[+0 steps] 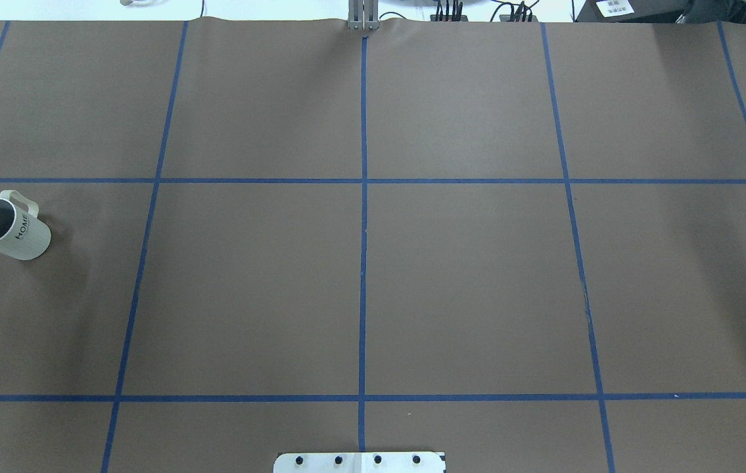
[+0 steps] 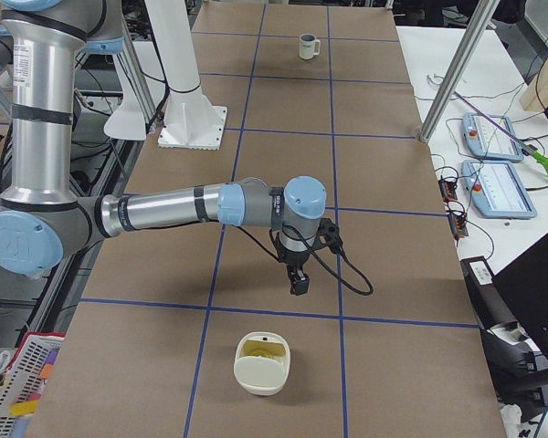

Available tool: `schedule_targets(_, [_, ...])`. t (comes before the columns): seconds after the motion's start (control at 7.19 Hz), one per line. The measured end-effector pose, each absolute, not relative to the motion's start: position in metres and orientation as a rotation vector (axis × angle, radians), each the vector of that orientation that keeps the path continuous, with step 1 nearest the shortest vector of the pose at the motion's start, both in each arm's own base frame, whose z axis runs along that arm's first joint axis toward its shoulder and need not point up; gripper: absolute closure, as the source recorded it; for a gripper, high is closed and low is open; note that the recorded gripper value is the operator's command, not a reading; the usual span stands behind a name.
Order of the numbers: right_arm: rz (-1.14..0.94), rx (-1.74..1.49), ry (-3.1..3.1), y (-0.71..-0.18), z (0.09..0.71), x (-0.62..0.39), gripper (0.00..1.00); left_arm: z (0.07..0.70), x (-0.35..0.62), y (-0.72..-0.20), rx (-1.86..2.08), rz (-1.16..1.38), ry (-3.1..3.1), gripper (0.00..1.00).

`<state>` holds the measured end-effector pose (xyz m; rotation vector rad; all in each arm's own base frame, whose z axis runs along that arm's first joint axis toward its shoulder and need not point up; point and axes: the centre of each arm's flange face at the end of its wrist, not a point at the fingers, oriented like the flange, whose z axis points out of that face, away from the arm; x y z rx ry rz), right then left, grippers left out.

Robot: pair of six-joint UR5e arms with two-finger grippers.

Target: Left arm hands cup to right arm to dump lemon

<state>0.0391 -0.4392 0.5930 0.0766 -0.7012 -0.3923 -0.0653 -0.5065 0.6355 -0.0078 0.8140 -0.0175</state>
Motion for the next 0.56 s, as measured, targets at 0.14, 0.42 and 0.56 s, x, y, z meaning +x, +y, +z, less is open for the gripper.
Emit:
schedule_targets(0.14, [-0.397, 0.072, -0.694, -0.4396, 0.5934, 0.0374, 0.0, 0.6351, -0.0652, -0.5056, -0.02, -0.053, 0.815, 0.0])
schedule_targets(0.42, [-0.401, 0.076, -0.675, -0.4412, 0.5913, 0.0383, 0.0, 0.6306, -0.0649, -0.5041, 0.009, -0.061, 0.82, 0.0])
schedule_targets(0.56, [-0.401, 0.08, -0.67, -0.4416, 0.5899, 0.0391, 0.0, 0.6298, -0.0645, -0.5008, 0.019, -0.058, 0.824, 0.0])
